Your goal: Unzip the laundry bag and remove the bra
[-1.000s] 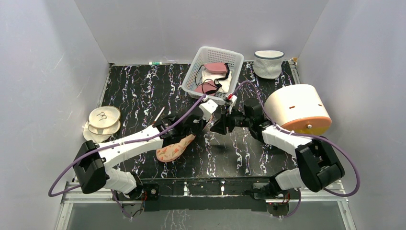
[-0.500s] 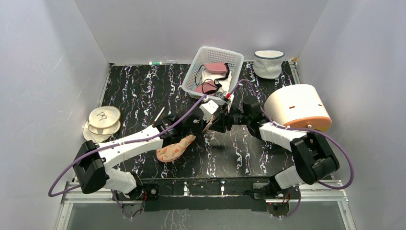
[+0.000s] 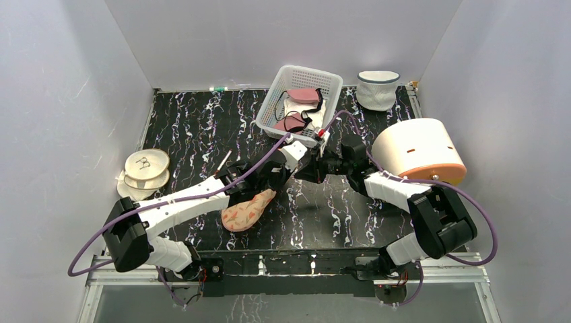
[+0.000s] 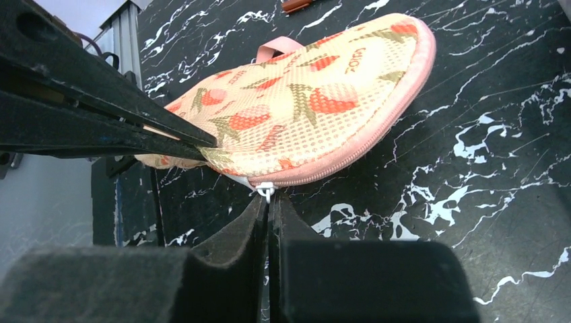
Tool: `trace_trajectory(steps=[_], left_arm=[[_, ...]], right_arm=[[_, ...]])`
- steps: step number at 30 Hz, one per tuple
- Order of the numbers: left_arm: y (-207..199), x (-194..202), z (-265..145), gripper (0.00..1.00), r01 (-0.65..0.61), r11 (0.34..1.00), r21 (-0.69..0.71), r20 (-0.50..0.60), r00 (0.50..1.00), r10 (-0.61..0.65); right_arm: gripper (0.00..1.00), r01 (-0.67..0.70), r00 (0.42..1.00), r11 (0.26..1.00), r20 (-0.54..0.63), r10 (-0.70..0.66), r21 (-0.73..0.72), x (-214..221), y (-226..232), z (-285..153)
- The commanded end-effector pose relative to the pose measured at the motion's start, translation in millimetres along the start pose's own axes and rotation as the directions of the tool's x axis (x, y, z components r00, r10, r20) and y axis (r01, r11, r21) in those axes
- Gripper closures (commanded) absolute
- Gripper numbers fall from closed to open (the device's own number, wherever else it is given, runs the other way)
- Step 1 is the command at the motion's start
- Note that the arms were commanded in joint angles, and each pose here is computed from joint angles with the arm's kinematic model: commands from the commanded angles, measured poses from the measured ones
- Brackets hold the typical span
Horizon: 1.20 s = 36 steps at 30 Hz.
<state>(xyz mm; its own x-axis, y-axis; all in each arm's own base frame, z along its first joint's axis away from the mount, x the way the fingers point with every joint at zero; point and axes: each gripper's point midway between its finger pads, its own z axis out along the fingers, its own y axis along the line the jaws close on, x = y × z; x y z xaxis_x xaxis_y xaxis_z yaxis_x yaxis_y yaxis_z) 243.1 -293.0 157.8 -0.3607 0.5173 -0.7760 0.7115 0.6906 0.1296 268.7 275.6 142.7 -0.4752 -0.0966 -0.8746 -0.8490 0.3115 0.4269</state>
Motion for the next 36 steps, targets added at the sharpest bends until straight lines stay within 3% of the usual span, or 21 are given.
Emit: trace_trajectory(steps=[1, 12, 19, 25, 28, 36], left_arm=[[-1, -19, -17, 1.00, 0.006, 1.000, 0.024, 0.064, 0.998, -0.007], [-5, -9, -11, 0.99, 0.039, 0.999, 0.029, 0.009, 0.999, -0.039], [-7, -8, -5, 0.63, 0.100, 0.995, 0.017, -0.006, 0.995, -0.100], [-17, -3, 9, 0.56, 0.115, 0.992, 0.042, -0.053, 0.992, -0.113], [-15, 1, 15, 0.61, 0.099, 0.995, 0.021, -0.063, 0.993, -0.097], [-1, -2, 9, 0.94, 0.001, 1.000, -0.023, -0.057, 0.998, -0.002]], right_arm=[[1.00, 0.037, 0.996, 0.997, 0.083, -0.043, 0.069, -27, -7, -3], [1.00, -0.092, 0.992, 0.989, 0.097, 0.081, 0.113, -17, -3, -6], [1.00, -0.145, 0.985, 0.983, 0.109, 0.132, 0.116, -17, 10, -5], [1.00, -0.153, 0.985, 0.982, 0.099, 0.142, 0.109, -18, 19, -6], [1.00, -0.149, 0.986, 0.983, 0.092, 0.139, 0.105, -15, 22, -6], [1.00, -0.165, 0.986, 0.968, 0.052, 0.158, 0.187, -7, 10, -10]])
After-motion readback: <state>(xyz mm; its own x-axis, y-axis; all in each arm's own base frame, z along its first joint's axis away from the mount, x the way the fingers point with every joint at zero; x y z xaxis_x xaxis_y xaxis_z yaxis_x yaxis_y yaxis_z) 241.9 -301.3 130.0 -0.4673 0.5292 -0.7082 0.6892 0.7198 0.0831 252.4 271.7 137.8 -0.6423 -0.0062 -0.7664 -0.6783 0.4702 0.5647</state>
